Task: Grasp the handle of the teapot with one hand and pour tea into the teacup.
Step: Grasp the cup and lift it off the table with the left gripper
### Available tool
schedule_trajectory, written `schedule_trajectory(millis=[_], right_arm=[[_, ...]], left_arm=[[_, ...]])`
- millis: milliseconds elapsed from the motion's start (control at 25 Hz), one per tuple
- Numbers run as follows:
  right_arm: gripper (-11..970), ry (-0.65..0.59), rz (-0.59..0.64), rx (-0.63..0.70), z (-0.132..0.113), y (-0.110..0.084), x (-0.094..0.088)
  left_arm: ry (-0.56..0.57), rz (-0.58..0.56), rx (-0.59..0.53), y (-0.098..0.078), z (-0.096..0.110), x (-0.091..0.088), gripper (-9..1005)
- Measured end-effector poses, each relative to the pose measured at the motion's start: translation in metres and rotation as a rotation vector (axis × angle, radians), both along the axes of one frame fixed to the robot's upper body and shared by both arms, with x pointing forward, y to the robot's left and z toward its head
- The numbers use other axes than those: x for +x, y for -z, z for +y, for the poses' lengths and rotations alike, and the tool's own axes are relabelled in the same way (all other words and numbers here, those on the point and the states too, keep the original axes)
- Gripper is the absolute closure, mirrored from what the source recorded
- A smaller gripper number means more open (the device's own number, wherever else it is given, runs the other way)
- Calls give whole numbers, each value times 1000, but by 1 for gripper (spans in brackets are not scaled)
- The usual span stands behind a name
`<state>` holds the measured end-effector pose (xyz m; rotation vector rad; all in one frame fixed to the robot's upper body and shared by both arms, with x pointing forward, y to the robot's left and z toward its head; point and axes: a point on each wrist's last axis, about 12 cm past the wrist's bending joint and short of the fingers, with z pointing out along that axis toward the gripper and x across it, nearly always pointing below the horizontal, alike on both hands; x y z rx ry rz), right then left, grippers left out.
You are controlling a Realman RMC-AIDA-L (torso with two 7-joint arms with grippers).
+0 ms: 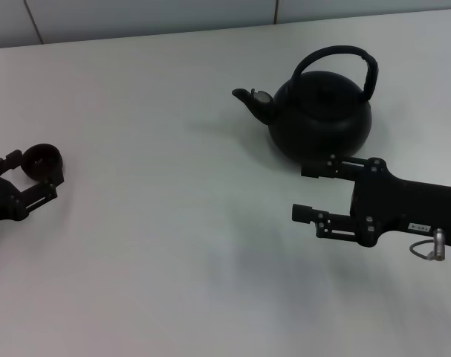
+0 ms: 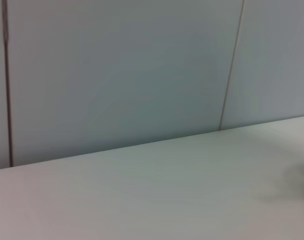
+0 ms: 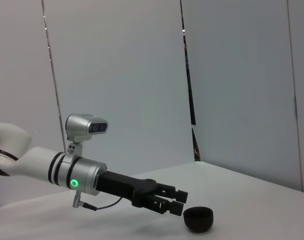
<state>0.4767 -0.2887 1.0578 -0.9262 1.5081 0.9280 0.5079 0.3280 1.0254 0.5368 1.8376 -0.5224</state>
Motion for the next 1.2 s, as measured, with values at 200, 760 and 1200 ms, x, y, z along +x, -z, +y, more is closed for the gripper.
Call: schedule_trajectory(millis=[200, 760, 1200], right_arm=[[265, -6, -5, 2, 2, -1, 2], [266, -27, -7, 15, 10, -3, 9], [265, -42, -20, 8, 14, -6, 16]], left_arm=[[-8, -1, 5, 0, 0, 2, 162], [-49, 13, 51, 1, 5, 10, 139], [-70, 40, 71, 7, 6, 9, 140]])
